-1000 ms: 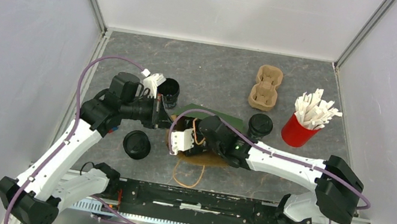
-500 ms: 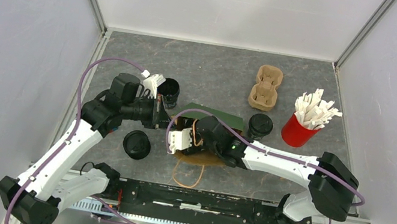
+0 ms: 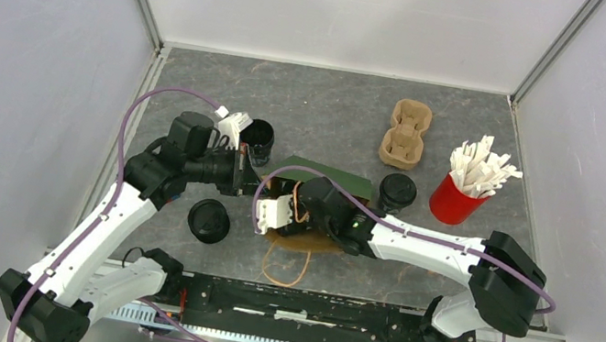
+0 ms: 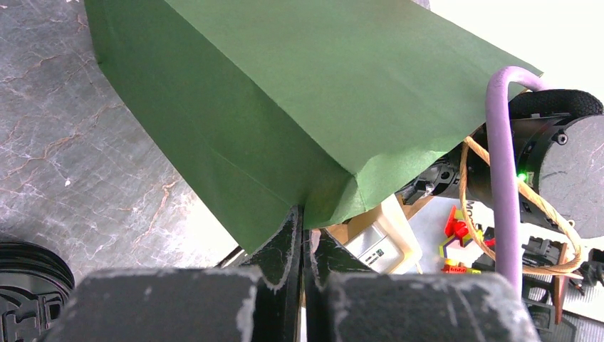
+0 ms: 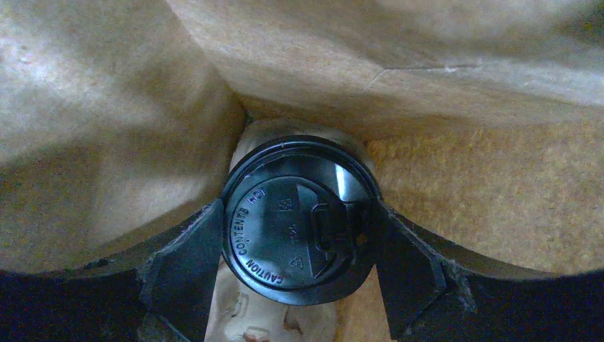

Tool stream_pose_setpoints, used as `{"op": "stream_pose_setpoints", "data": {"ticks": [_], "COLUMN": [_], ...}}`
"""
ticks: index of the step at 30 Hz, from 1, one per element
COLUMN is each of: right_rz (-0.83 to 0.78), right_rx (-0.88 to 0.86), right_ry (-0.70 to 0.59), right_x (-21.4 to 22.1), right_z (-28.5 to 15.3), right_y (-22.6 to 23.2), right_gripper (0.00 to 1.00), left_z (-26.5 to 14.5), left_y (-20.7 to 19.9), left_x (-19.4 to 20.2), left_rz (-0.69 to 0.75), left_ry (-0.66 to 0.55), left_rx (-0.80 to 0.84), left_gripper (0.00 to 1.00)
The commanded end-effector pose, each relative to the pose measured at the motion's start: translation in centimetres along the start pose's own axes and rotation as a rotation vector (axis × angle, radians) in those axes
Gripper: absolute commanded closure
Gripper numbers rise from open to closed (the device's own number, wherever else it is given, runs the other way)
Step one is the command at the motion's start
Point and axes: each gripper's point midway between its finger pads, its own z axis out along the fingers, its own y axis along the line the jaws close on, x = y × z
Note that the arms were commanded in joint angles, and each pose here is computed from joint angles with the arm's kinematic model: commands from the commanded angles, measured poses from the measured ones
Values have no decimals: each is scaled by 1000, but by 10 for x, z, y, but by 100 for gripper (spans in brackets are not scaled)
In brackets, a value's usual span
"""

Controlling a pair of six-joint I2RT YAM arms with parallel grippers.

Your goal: Pack the takeout coffee

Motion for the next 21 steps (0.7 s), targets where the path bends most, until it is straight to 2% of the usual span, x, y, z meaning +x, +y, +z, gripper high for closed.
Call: {"op": "stream_pose_setpoints", "data": {"ticks": [1,3,9,21], "right_rz": [30,41,77,94], "right_rx": [20,32,42,40], "right_ry": [41,33,6,-33], "right_x": [9,5,-8,-19], "right_z": [4,3,-4,-14], "right_y": [-2,-7,-20,-29], "right_gripper": [24,23,11,2], "left_z": [-5,-5,-2,-4], "left_y": [-16,-16,-9,-6], "left_x": [2,3,6,7], "left_rz": [-40,-40,-45,-39], "left_ry": [9,10,25,22], "left_rx": [64,62,39,15], "left_gripper": [98,98,98,98]}}
